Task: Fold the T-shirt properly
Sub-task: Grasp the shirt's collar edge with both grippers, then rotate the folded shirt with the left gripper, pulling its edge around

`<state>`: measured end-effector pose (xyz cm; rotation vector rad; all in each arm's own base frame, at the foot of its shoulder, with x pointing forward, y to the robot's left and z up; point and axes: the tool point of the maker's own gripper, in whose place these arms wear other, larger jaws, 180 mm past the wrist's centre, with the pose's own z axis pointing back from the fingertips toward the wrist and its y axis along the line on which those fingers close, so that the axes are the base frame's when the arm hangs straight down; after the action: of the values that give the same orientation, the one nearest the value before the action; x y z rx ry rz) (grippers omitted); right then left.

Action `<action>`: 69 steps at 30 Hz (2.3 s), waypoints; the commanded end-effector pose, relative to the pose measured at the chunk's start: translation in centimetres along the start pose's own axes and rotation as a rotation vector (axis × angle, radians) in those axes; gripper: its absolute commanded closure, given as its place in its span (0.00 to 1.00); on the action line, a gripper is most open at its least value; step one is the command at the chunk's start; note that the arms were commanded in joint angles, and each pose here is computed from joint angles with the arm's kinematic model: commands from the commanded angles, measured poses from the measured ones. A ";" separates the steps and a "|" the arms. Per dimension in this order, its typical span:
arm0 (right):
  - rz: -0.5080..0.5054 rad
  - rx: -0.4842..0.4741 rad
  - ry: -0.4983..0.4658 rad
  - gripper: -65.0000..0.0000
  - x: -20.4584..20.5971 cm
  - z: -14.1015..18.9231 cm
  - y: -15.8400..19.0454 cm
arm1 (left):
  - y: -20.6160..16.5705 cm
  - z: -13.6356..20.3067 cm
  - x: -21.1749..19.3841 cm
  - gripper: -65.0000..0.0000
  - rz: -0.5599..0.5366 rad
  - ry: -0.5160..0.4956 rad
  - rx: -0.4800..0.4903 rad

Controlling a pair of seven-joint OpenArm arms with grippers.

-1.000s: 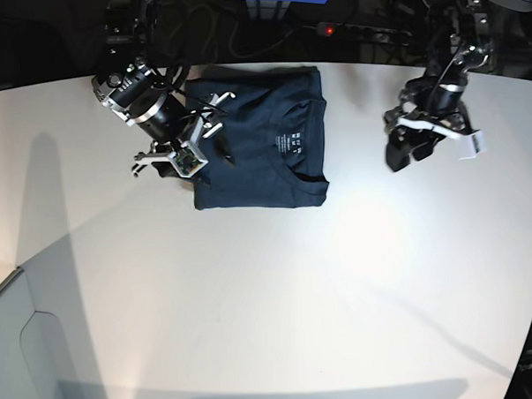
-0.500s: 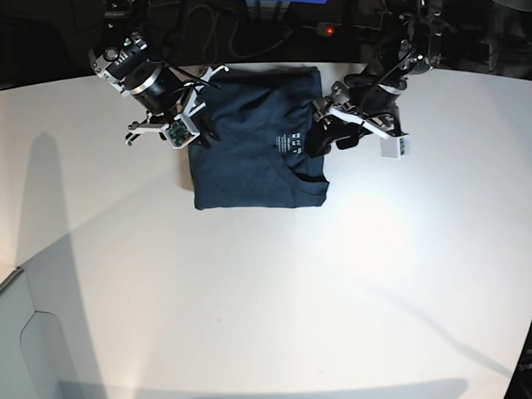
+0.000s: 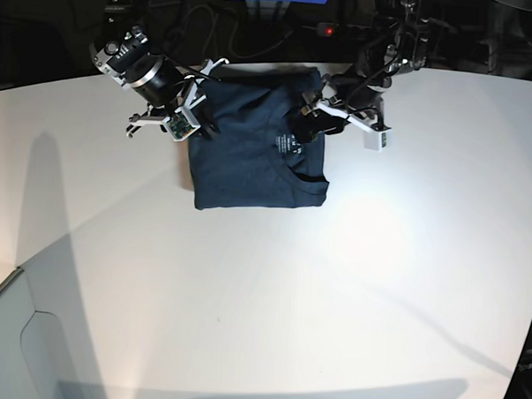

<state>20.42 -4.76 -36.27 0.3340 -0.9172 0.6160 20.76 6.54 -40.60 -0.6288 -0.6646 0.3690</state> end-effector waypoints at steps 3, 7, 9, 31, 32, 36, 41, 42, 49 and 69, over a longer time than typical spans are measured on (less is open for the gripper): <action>0.005 0.009 -0.055 0.91 1.4 0.3 0.1 | -0.1 0.0 -0.2 0.45 0.005 0.012 -0.007; 0.017 0.001 -0.063 0.91 1.8 0.5 -0.1 | 0.1 -0.1 -0.2 0.78 -0.001 0.012 -0.001; 0.027 -0.005 -0.070 0.91 2.2 0.7 -0.2 | 0.3 -0.5 -0.1 0.97 0.006 0.016 0.000; -0.010 -0.281 0.004 0.91 -0.6 6.2 -7.6 | -2.8 -8.2 4.4 1.00 -0.500 0.300 -0.052; -0.014 -0.291 0.006 0.91 -0.7 6.4 -7.9 | -3.3 -8.9 4.4 1.00 -0.546 0.320 -0.056; -0.066 -0.365 0.012 0.91 -1.5 7.6 -9.2 | -6.4 -10.8 4.1 1.00 -0.796 0.408 -0.149; -0.104 -0.420 0.025 0.91 -2.4 8.6 -10.0 | -9.4 -13.4 4.5 1.00 -1.074 0.465 -0.194; -0.107 -0.422 0.025 0.91 -2.4 8.6 -10.0 | -9.7 -14.0 4.4 1.00 -1.129 0.472 -0.186; -0.134 -0.416 0.042 0.91 -3.2 8.8 -9.2 | -13.0 -16.8 3.4 1.00 -1.548 0.474 -0.191; -0.161 -0.424 0.041 0.91 -3.4 8.7 -8.9 | -16.4 -17.1 4.1 0.84 -1.791 0.407 -0.166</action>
<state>18.57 -17.61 -35.15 0.0090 -0.9078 0.2550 35.86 -10.10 -40.62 -0.0717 -0.5758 -1.4403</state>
